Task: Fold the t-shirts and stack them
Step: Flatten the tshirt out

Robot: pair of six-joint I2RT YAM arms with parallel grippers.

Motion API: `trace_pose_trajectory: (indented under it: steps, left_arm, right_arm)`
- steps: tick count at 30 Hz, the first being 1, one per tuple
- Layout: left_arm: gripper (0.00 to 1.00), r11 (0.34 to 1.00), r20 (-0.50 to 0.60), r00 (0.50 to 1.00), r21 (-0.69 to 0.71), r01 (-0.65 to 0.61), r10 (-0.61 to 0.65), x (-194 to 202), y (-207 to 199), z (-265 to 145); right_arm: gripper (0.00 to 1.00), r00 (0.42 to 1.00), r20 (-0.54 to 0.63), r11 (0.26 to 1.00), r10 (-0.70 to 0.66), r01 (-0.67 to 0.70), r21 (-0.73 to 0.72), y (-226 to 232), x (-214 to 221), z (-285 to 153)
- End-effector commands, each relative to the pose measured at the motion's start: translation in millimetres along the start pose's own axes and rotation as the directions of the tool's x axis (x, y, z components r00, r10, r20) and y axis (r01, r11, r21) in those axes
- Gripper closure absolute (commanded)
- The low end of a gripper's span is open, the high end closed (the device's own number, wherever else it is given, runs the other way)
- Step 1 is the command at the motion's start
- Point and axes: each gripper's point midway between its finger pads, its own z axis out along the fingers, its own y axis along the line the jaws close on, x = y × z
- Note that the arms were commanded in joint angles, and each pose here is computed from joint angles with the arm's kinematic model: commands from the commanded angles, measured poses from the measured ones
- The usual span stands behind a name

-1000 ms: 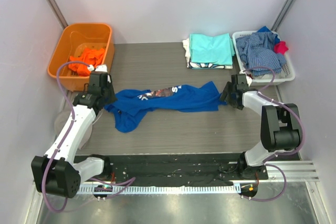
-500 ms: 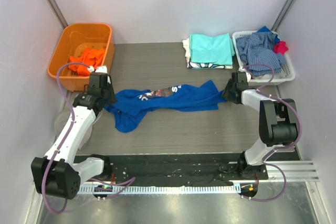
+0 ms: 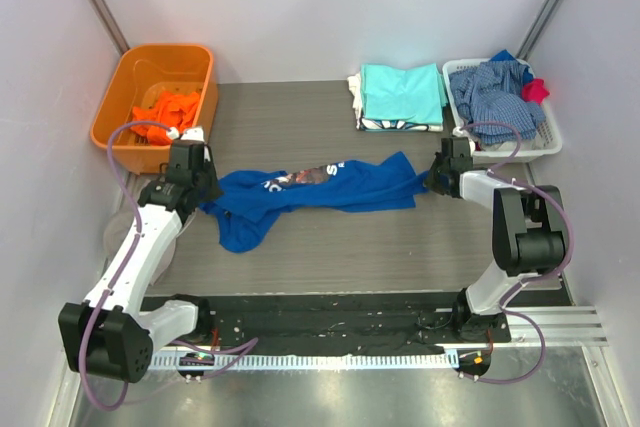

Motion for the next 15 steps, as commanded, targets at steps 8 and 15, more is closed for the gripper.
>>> trace_pose_trajectory:
  steps: [8, 15]
  left_arm:
    - [1.00, 0.999, 0.024, 0.999, 0.048, 0.020, -0.021, -8, -4, -20]
    - [1.00, 0.994, 0.178, 0.983, 0.107, 0.029, -0.047, -70, -12, -99]
  right_arm:
    - [0.99, 0.999, -0.029, 0.993, 0.045, -0.048, -0.105, 23, -7, -52]
    - [0.99, 0.950, 0.302, 0.980, 0.075, -0.014, -0.199, 54, -118, -204]
